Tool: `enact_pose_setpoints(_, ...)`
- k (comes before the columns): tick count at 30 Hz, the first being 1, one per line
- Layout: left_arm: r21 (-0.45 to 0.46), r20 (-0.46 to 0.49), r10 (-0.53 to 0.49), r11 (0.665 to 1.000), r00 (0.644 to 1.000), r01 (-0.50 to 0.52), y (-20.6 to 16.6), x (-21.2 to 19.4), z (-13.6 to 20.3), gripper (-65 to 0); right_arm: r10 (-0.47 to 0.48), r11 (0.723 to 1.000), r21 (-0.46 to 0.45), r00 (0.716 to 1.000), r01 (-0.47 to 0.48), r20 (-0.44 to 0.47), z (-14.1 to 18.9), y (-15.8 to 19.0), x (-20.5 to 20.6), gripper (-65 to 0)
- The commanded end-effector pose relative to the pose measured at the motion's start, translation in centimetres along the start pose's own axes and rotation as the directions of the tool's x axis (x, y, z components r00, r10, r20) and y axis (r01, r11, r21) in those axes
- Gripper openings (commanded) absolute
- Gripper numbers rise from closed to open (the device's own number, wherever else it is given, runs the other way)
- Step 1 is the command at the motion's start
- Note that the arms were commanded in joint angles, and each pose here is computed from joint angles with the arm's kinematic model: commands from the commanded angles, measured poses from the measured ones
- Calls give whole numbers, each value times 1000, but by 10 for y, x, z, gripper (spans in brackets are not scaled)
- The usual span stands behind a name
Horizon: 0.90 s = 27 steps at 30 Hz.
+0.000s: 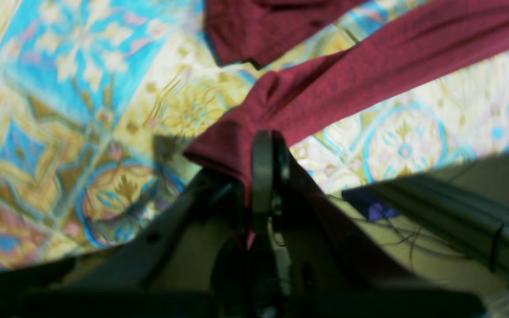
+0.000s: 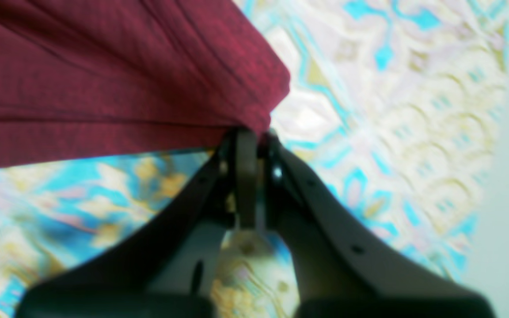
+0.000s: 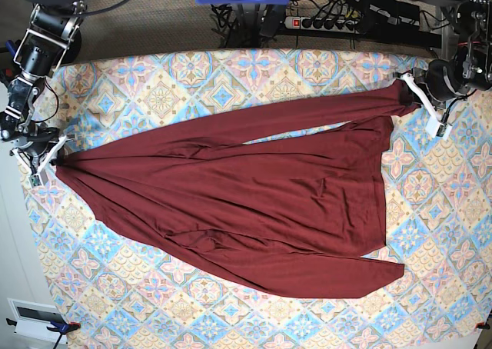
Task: Layout the t-shirt on the table in an organized manner, then fold the t-shirt properly
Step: 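Pull the shirt lengthwise with both grippers away from each other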
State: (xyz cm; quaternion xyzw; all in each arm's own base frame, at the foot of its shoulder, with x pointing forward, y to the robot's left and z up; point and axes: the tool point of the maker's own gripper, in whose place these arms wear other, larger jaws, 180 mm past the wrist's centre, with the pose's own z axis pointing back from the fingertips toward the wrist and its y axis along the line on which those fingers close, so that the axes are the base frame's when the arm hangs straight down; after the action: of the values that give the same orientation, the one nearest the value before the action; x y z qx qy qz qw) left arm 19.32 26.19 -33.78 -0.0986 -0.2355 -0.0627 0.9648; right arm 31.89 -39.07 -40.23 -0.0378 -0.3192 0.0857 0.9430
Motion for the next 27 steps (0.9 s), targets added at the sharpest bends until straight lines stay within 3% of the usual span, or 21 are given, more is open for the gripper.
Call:
enact_pose_setpoints(1, 2, 27, -32, 999, 999, 32, 0, 10, 5, -650, 3, 999, -51, 998, 0, 60, 14, -23, 21, -650)
enact_pose_setpoints(4, -20, -3, -61, 998, 998, 61, -4, 0, 4, -650, 6, 995, -100, 995, 3, 97, 29, -37, 32, -650)
enact_pose_setpoints(7, -37, -29, -80, 996, 996, 79, -8, -7, 2, -650, 11, 991, -130, 999, -4, 51, 40, -43, 11, -650)
enact_pose_setpoints(14, -59, -59, -109, 993, 992, 106, -14, -14, 0, -650, 137, 976, -172, 991, -137, -8, 68, -35, -8, -650)
enact_pose_setpoints(21, -109, -195, -209, 976, 958, 190, -23, -44, -5, -650, 175, 966, -183, 983, -181, -46, 77, -31, -13, -650)
enact_pose_setpoints(27, -17, -214, -254, 966, 943, 256, -9, -50, -11, -626, 175, 966, -181, 983, -182, -58, 76, -30, -15, -650)
